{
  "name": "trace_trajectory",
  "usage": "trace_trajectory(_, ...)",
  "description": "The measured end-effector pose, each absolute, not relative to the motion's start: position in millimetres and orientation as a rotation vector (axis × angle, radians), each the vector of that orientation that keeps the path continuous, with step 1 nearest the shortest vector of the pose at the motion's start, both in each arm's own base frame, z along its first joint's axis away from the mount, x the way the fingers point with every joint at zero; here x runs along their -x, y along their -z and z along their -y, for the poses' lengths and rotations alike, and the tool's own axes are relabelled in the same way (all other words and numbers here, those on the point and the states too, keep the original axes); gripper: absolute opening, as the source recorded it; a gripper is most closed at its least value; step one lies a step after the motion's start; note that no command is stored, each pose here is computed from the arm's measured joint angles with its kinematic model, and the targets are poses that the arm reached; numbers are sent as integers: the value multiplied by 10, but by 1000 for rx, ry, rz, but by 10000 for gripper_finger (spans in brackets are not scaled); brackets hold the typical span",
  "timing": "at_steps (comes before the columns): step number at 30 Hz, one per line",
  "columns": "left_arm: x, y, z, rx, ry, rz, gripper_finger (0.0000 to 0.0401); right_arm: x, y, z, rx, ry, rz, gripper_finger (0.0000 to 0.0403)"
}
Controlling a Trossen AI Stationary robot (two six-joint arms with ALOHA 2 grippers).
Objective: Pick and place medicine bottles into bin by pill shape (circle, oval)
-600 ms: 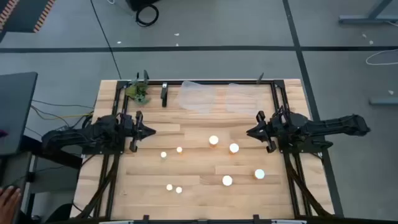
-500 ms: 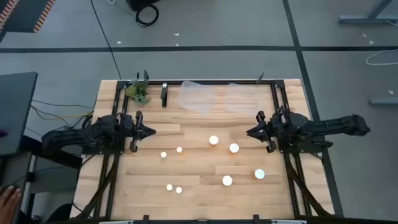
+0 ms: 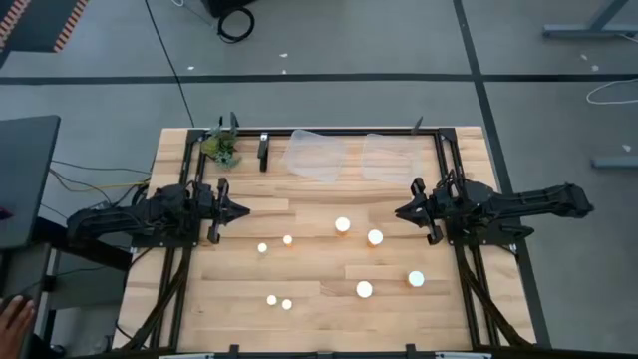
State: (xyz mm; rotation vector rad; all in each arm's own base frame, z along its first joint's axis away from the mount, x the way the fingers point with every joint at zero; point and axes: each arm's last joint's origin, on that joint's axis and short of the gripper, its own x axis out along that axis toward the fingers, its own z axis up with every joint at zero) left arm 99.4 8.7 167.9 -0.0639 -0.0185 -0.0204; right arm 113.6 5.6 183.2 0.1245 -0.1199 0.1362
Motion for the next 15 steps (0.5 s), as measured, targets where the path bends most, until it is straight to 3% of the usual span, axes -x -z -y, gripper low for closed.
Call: trace_trajectory(15,-994,-1679,-87,64,20,19,30,-1136,-1833,-56,-125,-136,120,54)
